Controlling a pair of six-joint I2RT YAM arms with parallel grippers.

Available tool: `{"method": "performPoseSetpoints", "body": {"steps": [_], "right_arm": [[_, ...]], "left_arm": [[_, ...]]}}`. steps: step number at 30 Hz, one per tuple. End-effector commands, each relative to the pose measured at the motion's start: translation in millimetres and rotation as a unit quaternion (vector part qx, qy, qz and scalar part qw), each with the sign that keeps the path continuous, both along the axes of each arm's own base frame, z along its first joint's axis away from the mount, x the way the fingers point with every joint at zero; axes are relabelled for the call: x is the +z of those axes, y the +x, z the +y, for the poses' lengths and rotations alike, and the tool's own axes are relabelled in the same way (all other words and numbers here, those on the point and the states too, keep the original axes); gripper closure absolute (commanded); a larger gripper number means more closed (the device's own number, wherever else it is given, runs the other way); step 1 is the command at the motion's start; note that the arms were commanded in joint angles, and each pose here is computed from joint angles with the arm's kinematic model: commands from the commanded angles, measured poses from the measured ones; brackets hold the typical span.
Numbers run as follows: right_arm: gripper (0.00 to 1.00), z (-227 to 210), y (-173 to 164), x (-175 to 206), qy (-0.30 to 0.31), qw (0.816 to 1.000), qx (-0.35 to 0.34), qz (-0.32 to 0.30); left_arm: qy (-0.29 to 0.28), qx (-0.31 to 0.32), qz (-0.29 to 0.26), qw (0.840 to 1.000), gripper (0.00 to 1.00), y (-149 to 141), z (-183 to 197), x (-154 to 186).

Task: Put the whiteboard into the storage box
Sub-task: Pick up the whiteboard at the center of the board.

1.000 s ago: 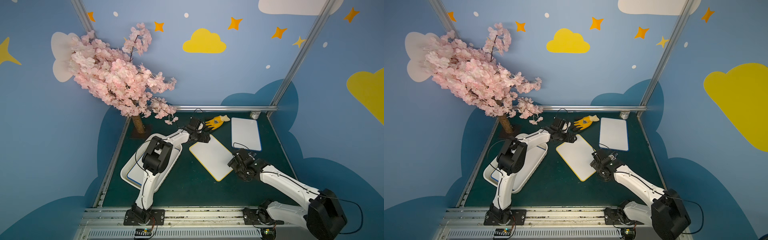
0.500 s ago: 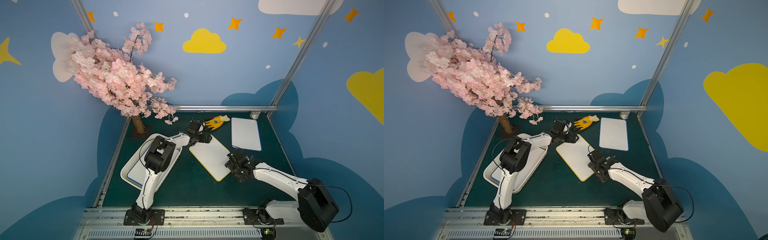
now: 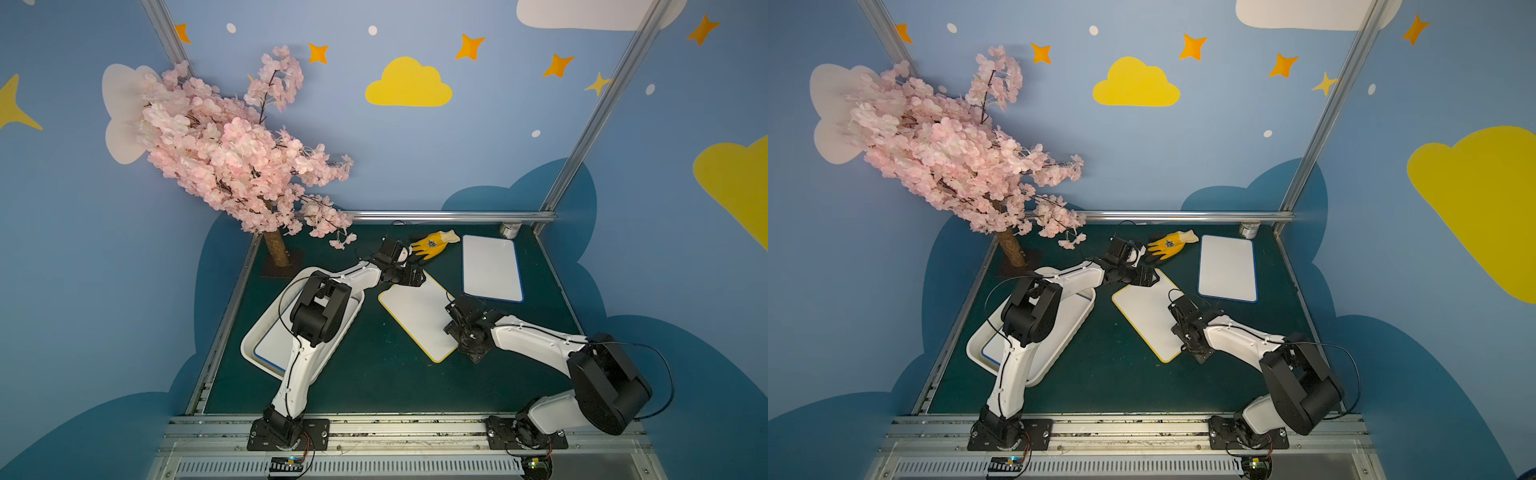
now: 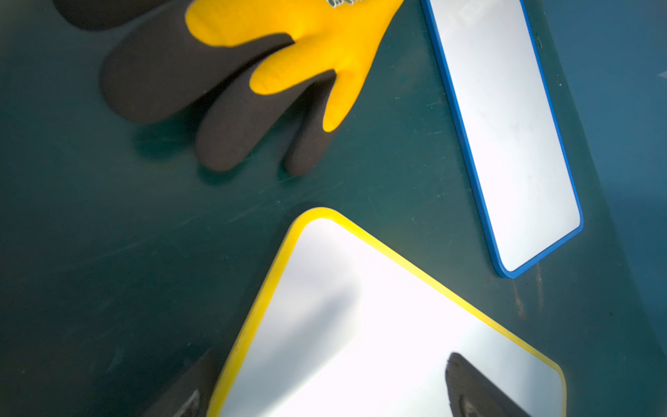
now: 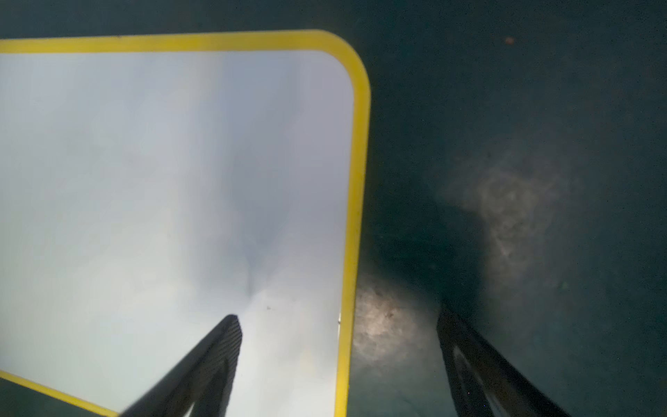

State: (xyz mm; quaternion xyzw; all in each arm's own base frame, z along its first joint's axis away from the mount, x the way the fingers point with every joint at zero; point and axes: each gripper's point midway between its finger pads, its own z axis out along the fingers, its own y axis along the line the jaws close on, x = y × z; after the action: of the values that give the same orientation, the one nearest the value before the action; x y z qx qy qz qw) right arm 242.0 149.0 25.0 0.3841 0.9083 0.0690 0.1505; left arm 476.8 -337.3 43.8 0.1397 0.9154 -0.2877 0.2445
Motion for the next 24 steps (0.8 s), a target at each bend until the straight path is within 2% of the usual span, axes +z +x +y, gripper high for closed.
{"method": "performPoseSetpoints", "body": {"steps": [1,9,13,17,24], "right_arm": [[0.14,16.6,8.7,-3.6,0.023,1.000,0.006,0.001],[0.14,41.8,21.5,-11.2,0.074,0.996,0.055,-0.013],[0.14,56.0,31.1,-9.2,0.123,0.988,0.087,-0.036],[0.14,61.8,39.9,0.3,0.147,0.980,0.120,-0.058],[0.16,57.6,44.2,7.1,0.201,0.967,0.118,-0.104]], "left_arm": [[0.010,-0.015,0.064,0.998,0.00,-27.2,6.3,-13.9],[-0.007,-0.023,0.101,0.995,0.00,-49.3,7.9,-13.3],[-0.004,-0.028,0.110,0.993,0.00,-57.9,10.5,-14.8],[0.000,-0.031,0.124,0.992,0.00,-66.7,13.8,-18.4],[0.033,-0.022,0.146,0.988,0.00,-75.5,25.8,-24.5]]}}
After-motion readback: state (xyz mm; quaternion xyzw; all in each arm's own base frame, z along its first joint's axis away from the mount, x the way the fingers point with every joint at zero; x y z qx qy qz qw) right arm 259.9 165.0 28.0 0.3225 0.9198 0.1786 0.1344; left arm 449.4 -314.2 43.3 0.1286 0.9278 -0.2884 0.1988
